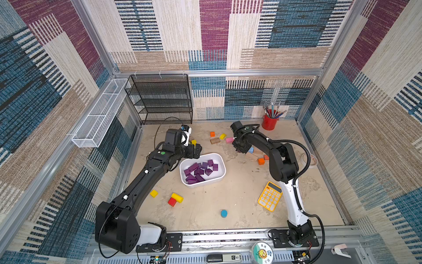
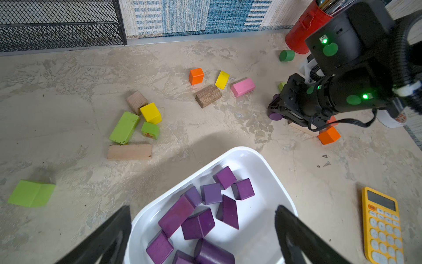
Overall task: Pick purple bricks into the storage bin
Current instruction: Pick up the building block from the center of the board.
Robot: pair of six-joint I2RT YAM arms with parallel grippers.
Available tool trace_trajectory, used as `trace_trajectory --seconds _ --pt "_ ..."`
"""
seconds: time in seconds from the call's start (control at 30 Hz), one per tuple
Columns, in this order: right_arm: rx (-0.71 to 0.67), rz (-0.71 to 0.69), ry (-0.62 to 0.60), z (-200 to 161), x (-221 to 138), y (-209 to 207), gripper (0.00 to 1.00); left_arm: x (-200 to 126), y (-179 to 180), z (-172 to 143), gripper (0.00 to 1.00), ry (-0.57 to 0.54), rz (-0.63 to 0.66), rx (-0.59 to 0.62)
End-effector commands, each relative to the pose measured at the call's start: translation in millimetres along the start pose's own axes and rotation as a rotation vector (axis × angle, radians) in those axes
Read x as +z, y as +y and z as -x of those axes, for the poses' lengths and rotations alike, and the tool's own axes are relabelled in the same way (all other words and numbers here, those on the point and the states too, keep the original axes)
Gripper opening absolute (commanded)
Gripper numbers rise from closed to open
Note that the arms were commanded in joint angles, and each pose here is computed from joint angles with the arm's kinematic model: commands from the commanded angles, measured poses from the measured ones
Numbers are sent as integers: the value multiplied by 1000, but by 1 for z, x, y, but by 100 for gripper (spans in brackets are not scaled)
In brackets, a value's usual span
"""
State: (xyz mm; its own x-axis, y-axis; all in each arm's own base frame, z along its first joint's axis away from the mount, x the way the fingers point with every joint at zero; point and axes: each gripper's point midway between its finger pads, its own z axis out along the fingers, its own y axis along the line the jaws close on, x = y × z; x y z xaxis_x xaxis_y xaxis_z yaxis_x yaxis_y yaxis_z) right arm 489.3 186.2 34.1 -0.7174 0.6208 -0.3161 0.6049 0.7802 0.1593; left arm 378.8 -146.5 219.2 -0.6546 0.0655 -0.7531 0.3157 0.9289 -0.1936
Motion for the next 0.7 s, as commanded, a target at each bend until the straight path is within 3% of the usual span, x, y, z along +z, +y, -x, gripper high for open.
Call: trace_trajectory --seconds 0.0,0.67 --pt "-48 -22 -34 0 -9 -6 31 0 3 0 99 0 13 -22" --pt "-188 61 -127 -23 -65 -13 32 21 23 -17 99 113 110 -39"
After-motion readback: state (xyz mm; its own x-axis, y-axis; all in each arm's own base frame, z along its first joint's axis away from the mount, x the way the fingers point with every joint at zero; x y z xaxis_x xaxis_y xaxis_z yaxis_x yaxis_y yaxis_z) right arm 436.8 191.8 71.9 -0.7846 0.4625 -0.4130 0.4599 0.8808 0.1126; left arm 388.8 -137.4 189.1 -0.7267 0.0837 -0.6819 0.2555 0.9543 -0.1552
